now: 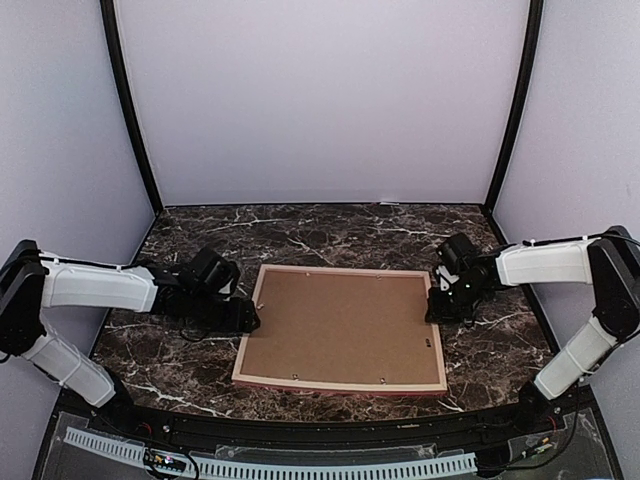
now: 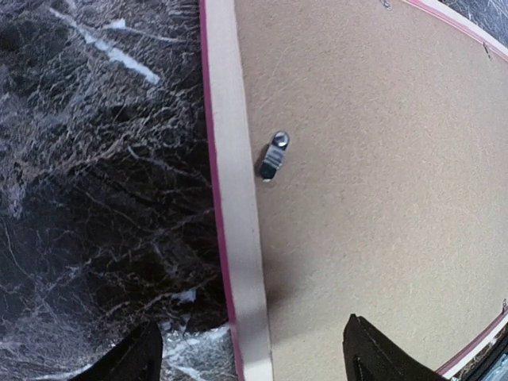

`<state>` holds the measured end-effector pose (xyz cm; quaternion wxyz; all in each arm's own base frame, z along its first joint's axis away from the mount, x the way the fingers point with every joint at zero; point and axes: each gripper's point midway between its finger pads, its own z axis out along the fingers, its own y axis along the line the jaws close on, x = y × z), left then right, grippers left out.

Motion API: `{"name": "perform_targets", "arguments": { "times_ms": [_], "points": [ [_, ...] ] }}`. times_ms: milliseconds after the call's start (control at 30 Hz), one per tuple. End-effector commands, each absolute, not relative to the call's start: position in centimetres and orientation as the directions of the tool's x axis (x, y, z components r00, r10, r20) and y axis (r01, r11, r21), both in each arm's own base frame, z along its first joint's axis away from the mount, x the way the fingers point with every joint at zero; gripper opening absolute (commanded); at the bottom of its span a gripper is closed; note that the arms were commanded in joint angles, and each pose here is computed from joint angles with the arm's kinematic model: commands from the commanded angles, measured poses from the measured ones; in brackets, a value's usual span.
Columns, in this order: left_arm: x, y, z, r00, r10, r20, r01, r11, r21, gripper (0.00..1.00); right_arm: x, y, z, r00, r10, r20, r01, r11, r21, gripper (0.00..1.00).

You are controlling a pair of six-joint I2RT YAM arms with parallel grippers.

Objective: Put the photo into the frame
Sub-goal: Rotate the fastener at the center of the board.

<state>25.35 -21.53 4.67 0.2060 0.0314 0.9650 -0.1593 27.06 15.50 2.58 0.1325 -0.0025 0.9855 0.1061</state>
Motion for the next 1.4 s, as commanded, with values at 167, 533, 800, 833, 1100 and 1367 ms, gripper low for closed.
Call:
{"name": "perform_targets", "arguments": {
  "times_ms": [167, 533, 800, 833, 1100, 1367],
  "points": [
    [29.6, -21.7, 5.5, -0.897, 0.103, -0.429, 0.205, 0.958, -0.200, 0.82, 28.2, 15.2, 1.9, -0.955, -0.060, -0.291, -0.101, 0.986, 0.130, 0.19],
    [32.4, -22.1, 4.4, -0.905, 0.156, -0.395, 0.248, 0.949, -0.194, 0.77, 28.4, 15.8, 1.7, -0.955, -0.068, -0.288, -0.116, 0.981, 0.152, 0.19],
    [32.3, -22.3, 3.2, -0.913, 0.185, -0.364, 0.268, 0.945, -0.190, 0.66, 28.4, 16.0, 1.6, -0.956, -0.072, -0.284, -0.123, 0.979, 0.165, 0.18],
    [32.3, -22.3, 3.1, -0.913, 0.187, -0.362, 0.267, 0.946, -0.186, 0.64, 28.4, 16.0, 1.5, -0.956, -0.073, -0.283, -0.123, 0.979, 0.164, 0.18],
    [32.6, -22.3, 2.5, -0.910, 0.204, -0.360, 0.281, 0.944, -0.174, 0.45, 28.3, 16.0, 1.3, -0.958, -0.078, -0.278, -0.127, 0.979, 0.163, 0.18],
    [32.6, -22.2, 2.3, -0.905, 0.219, -0.365, 0.296, 0.940, -0.171, 0.32, 28.2, 16.0, 1.1, -0.959, -0.080, -0.272, -0.128, 0.978, 0.166, 0.17]
  ]
}}
